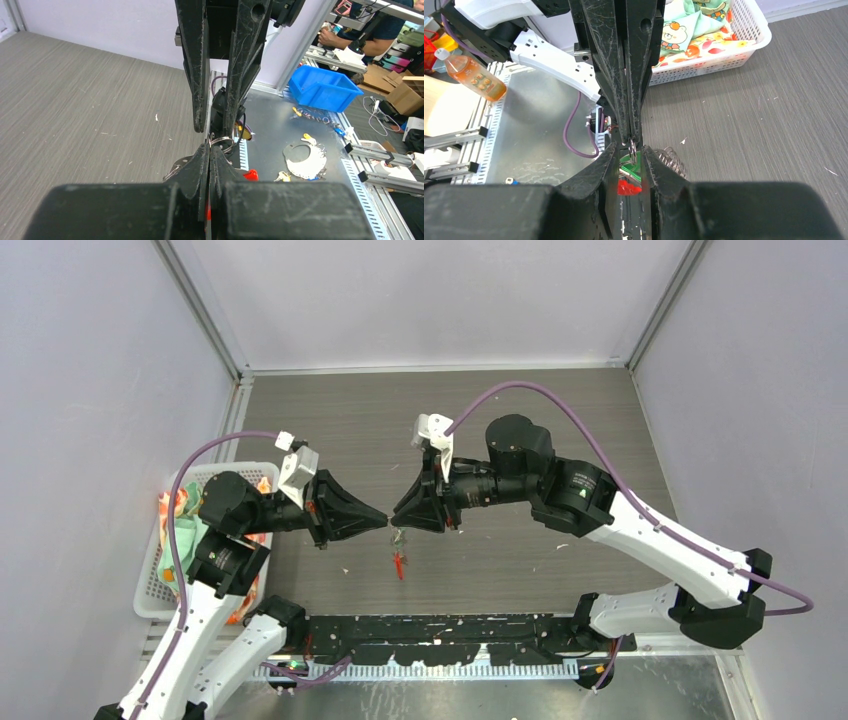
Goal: Put the keys on the keyring
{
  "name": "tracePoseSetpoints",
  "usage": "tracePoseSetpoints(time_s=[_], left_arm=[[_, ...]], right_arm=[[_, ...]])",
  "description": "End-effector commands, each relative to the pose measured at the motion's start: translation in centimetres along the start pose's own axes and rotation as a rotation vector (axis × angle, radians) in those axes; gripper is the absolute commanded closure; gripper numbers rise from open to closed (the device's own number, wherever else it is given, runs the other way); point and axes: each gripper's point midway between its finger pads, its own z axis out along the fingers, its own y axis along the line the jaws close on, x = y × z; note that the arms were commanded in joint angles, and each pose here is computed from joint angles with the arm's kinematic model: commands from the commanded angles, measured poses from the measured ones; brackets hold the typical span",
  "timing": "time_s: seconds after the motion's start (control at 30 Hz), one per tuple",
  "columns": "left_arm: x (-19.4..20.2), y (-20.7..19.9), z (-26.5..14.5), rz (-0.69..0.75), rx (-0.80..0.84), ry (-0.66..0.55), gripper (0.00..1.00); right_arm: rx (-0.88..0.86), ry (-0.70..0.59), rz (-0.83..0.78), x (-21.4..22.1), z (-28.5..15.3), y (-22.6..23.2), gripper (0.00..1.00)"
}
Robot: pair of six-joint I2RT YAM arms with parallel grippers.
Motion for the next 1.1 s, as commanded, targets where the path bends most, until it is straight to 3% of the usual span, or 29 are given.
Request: tracePoseSetpoints(time_s=[0.0, 0.27, 0.3, 0.4, 0.57, 0.6, 0.7, 0.77, 0.9, 1.07], left_arm=[[-2.5, -1.7, -0.1, 0.087, 0.037, -0.043, 1.00], [-2.4, -1.6, -0.1, 0.085, 0.037, -0.043, 1.00], [-2.4, -1.6, -0.1, 0.083, 0.036, -0.043, 1.00], [-2.4, -1.5, -0.1, 0.083, 0.035, -0.042, 1.00], [-1.5, -1.4, -0.1, 0.092, 0.041, -0.019, 1.00], [-1.1, -1.2, -0.1, 0.096, 0.039, -0.007, 0.98], [0.3, -0.6, -0.4, 0.116, 0.023, 0.057, 0.62], [1.3, -0.5, -0.8, 0.143, 0.031, 0.114, 0.47], [2.8, -1.1, -1.4, 0.176, 0.096, 0.220, 0.39], [3.8, -0.7, -1.4, 0.149, 0.145, 0.288, 0.40]], right_arm=[[-0.004, -0.028, 0.001, -0.5, 0.2, -0.1, 0.73], [-0.020, -0.021, 0.016, -0.1, 0.3, 0.0, 0.74], [-0.022, -0.022, 0.018, -0.1, 0.4, 0.1, 0.76], [-0.032, -0.030, 0.017, -0.3, 0.4, 0.2, 0.98], [-0.031, -0.032, 0.024, -0.5, 0.3, 0.3, 0.99], [-0.028, -0.018, 0.026, -0.2, 0.3, 0.3, 0.99], [-0.003, 0.051, 0.026, 0.5, -0.1, -0.1, 0.99], [0.014, 0.114, 0.029, 1.2, -0.3, -0.4, 0.99], [0.020, 0.222, 0.044, 2.2, -0.5, -0.5, 0.99], [0.007, 0.309, 0.057, 2.9, -0.3, -0.4, 0.99]])
